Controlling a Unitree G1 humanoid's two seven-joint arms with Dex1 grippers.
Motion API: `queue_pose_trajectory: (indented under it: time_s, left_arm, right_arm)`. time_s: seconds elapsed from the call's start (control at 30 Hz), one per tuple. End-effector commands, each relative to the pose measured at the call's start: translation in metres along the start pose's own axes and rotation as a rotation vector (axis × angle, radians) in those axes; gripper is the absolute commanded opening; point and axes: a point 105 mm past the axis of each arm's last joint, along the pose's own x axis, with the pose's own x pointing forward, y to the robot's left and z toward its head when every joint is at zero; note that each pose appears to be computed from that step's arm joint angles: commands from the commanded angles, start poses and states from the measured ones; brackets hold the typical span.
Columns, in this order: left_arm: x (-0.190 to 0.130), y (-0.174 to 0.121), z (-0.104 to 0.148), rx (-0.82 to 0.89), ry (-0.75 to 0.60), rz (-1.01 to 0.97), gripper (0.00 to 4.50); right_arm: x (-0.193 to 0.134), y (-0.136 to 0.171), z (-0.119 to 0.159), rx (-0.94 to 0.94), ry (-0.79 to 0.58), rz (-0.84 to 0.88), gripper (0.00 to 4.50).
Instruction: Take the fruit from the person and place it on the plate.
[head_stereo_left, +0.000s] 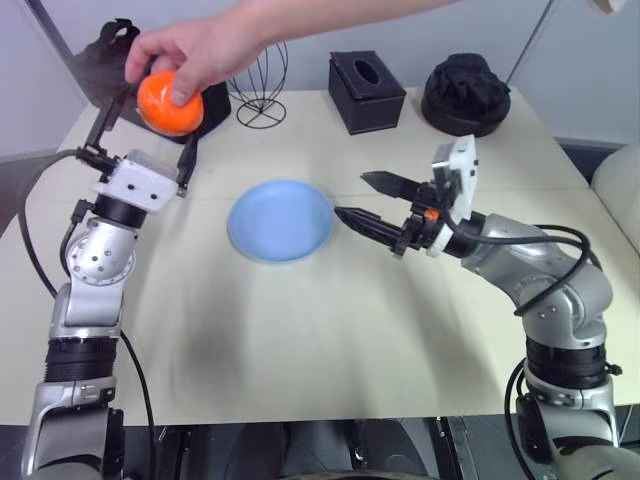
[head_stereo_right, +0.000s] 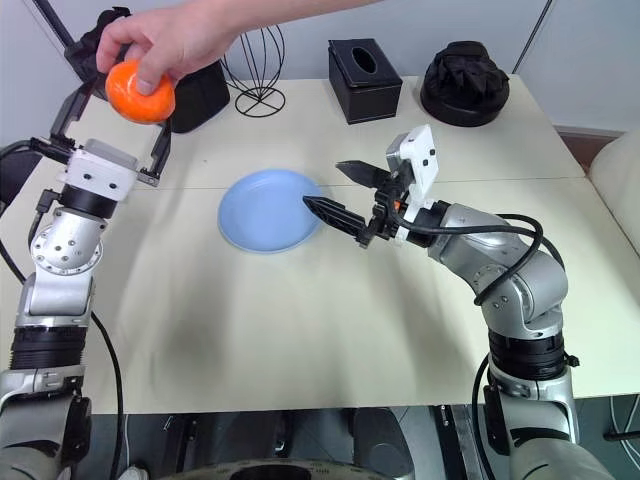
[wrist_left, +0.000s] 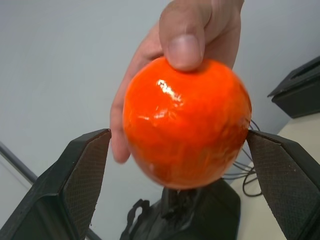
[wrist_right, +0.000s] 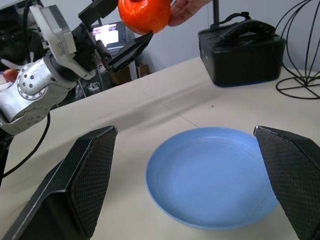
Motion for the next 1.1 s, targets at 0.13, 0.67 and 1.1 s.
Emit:
queue_pose_trajectory:
  time_s: [0.13,0.67,1.1]
  left_arm:
    - [0.011,0.007,0.009,-0.026,-0.054,0.043,4.47]
    - [0.023,0.004,0.010,-0.084,-0.076,0.074,4.24]
    - [0.028,0.003,0.010,-0.152,-0.066,0.088,2.74]
  right_arm:
    - [-0.002,0.006,0.010,-0.069,-0.024,0.006,4.50]
    - [0.000,0.004,0.008,-0.084,-0.015,-0.008,4.50]
    - [0.001,0.003,0.009,-0.091,-0.021,-0.022,4.50]
